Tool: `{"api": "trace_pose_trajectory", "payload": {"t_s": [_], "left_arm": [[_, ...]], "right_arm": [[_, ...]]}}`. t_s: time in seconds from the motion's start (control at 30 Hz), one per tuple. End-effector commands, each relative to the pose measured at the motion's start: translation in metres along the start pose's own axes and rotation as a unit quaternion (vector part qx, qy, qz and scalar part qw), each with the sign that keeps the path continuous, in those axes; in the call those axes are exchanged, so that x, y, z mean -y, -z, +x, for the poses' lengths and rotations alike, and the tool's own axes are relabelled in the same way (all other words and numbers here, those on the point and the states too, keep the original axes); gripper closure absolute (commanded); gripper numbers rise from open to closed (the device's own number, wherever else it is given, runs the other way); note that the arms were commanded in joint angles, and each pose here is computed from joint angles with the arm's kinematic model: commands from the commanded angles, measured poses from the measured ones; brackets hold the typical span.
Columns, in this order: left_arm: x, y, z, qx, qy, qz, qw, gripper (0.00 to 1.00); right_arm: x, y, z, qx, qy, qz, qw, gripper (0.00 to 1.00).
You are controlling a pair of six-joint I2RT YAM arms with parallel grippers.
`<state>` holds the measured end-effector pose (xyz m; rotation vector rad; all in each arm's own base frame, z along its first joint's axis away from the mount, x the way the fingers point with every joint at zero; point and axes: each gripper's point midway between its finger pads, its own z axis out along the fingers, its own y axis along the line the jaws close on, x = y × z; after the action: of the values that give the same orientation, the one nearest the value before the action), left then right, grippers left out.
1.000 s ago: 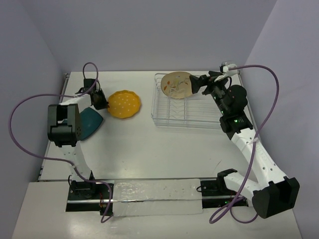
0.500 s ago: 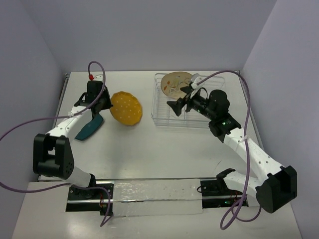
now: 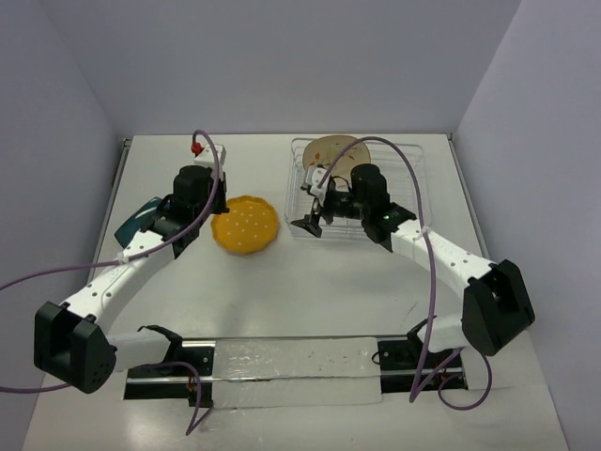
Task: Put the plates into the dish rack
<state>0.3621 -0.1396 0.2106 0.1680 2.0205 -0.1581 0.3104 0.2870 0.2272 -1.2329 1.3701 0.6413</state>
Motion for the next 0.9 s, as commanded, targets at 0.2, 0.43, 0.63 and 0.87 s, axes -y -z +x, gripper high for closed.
{"api": "trace_pose_trajectory", "payload": {"t_s": [0.2,0.43,0.63,0.87], "left_arm": [[-0.011,0.008,-0.005,0.015,0.038,-0.065,0.997,1.00],[-0.017,0.006,0.035,-0.052,0.184,-0.127,0.973,0.76],[-0.015,-0.003,0.114,-0.155,0.261,-0.177,0.936,0.57],[-0.028,-0.016,0.151,-0.196,0.305,-0.254,0.897,0.53]], "right_arm": [[0.029,-0.022,-0.050,0.060,-0.025,0.040,0.997,0.00],[0.026,-0.031,-0.044,0.043,-0.095,0.099,0.990,0.00],[0.029,-0.012,-0.050,0.056,-0.126,0.174,0.975,0.00],[0.023,0.001,-0.047,0.064,-0.162,0.207,0.963,0.00]]}}
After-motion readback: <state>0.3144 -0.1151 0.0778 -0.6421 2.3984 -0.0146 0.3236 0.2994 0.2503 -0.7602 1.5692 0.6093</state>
